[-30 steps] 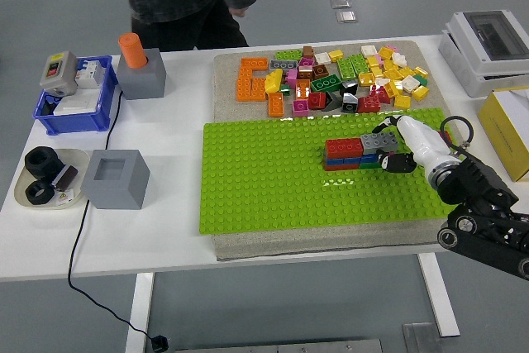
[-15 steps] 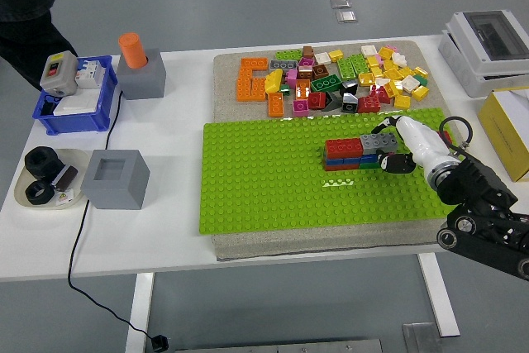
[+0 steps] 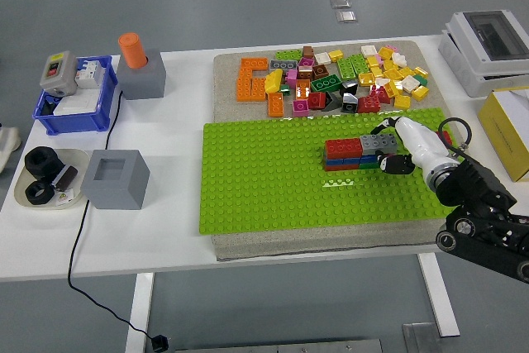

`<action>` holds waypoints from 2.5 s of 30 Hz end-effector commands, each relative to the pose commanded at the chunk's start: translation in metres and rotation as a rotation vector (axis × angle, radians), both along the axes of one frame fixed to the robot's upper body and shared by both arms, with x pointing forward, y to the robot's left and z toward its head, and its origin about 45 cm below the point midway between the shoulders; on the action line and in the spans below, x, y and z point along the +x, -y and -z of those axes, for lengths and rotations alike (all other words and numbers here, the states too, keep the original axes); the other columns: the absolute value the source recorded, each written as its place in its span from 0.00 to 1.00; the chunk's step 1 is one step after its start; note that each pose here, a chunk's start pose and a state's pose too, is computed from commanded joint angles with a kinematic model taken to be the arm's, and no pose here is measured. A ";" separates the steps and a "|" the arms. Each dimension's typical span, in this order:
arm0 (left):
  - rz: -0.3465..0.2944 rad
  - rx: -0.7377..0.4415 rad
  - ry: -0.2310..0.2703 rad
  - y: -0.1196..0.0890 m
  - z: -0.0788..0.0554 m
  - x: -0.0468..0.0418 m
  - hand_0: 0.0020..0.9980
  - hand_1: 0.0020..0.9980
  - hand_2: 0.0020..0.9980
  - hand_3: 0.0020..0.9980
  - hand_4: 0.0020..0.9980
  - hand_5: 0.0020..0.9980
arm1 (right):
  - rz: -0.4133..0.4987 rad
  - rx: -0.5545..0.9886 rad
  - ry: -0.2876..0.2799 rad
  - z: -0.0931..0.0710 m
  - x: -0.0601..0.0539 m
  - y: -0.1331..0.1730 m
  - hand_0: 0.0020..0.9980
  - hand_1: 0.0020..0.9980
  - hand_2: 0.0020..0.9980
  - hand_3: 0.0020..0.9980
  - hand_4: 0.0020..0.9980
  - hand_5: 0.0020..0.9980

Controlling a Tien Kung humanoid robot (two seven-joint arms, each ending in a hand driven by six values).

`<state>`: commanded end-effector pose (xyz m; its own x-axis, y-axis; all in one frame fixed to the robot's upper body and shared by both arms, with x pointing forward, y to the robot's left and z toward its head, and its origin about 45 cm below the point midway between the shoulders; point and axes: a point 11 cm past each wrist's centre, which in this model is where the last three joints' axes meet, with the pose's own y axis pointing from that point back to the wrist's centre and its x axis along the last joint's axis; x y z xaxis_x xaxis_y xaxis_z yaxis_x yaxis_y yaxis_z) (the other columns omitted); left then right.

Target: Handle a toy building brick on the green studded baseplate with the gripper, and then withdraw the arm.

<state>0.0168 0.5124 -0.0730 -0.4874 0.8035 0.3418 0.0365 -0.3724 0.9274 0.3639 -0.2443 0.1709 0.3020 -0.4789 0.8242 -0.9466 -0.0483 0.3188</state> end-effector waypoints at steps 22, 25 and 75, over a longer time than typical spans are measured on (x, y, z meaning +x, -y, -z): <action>-0.001 0.001 0.004 0.000 0.000 0.0009 0.83 0.88 0.82 0.71 0.88 0.60 | 0.004 0.000 0.004 0.000 0.000 -0.001 1.00 0.92 0.91 0.42 0.53 0.00; -0.001 0.001 0.004 0.000 0.000 0.0009 0.83 0.88 0.82 0.71 0.88 0.60 | 0.005 0.001 0.003 0.001 -0.001 -0.001 1.00 0.92 0.91 0.41 0.53 0.00; 0.000 0.006 0.006 -0.001 -0.001 0.0025 0.83 0.88 0.82 0.70 0.87 0.59 | 0.003 0.021 -0.021 0.005 -0.004 -0.002 1.00 0.93 0.95 0.71 0.60 0.01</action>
